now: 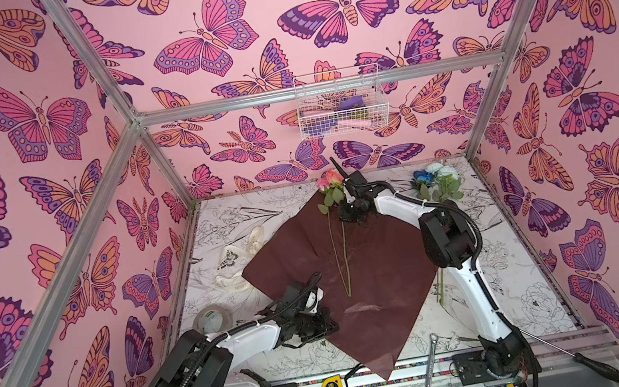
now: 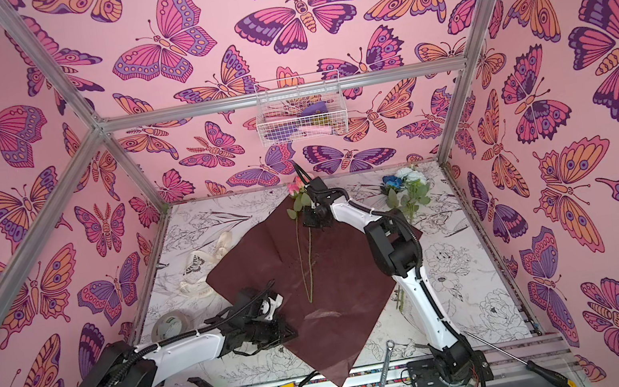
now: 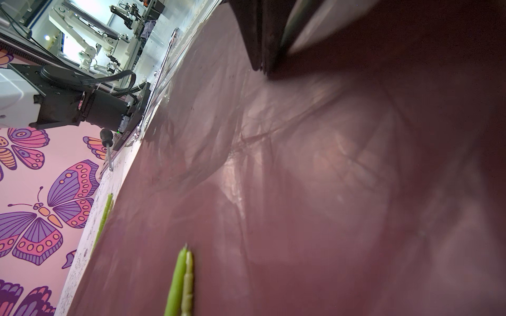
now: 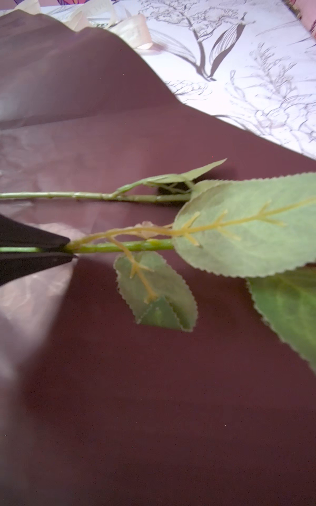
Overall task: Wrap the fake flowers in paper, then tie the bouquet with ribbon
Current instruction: 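Carry the second pink rose onto the paper beside the first rose, then reach the right gripper to the blue rose and grasp its stem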
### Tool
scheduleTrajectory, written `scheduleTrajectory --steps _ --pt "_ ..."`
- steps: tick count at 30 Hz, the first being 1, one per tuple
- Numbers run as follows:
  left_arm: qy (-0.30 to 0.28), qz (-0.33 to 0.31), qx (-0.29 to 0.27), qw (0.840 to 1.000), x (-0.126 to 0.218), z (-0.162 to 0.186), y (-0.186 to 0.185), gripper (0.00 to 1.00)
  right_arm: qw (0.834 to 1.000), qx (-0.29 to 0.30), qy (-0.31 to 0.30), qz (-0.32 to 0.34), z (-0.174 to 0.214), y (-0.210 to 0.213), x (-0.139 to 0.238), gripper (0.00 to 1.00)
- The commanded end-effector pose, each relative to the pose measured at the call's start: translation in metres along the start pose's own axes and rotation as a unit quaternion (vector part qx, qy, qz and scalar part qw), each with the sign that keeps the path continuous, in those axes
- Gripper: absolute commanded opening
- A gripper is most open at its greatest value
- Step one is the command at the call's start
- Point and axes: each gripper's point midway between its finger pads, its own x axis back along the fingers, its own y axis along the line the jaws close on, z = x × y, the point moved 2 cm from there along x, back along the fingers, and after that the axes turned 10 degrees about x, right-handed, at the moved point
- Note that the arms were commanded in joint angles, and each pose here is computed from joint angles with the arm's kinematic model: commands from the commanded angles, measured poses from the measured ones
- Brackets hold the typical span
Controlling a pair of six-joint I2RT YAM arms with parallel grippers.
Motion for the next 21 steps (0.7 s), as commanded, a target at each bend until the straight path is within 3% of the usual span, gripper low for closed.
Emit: scheduleTrajectory --steps 1,4,8,14,21 --pt "0.004 -0.041 0.011 0.999 0.000 0.009 0.022 0.00 1.000 0.009 0.007 0.012 -0.001 -0.002 -0.006 0.25" --pt "0.002 -0.041 0.011 0.999 0.001 0.009 0.022 0.00 1.000 0.021 0.002 0.018 -0.008 -0.001 0.004 0.38" --pt "-0.002 -0.042 0.011 0.999 0.002 0.008 0.022 0.00 0.999 0.036 -0.010 0.036 -0.022 -0.005 0.040 0.46" --pt "-0.005 -0.043 0.011 0.999 0.003 0.008 0.022 0.00 0.996 0.022 -0.039 0.075 -0.031 -0.039 0.117 0.50" --pt "-0.012 -0.049 0.010 0.999 0.004 0.006 0.023 0.00 0.985 -0.042 -0.060 0.154 -0.007 -0.133 0.205 0.44"
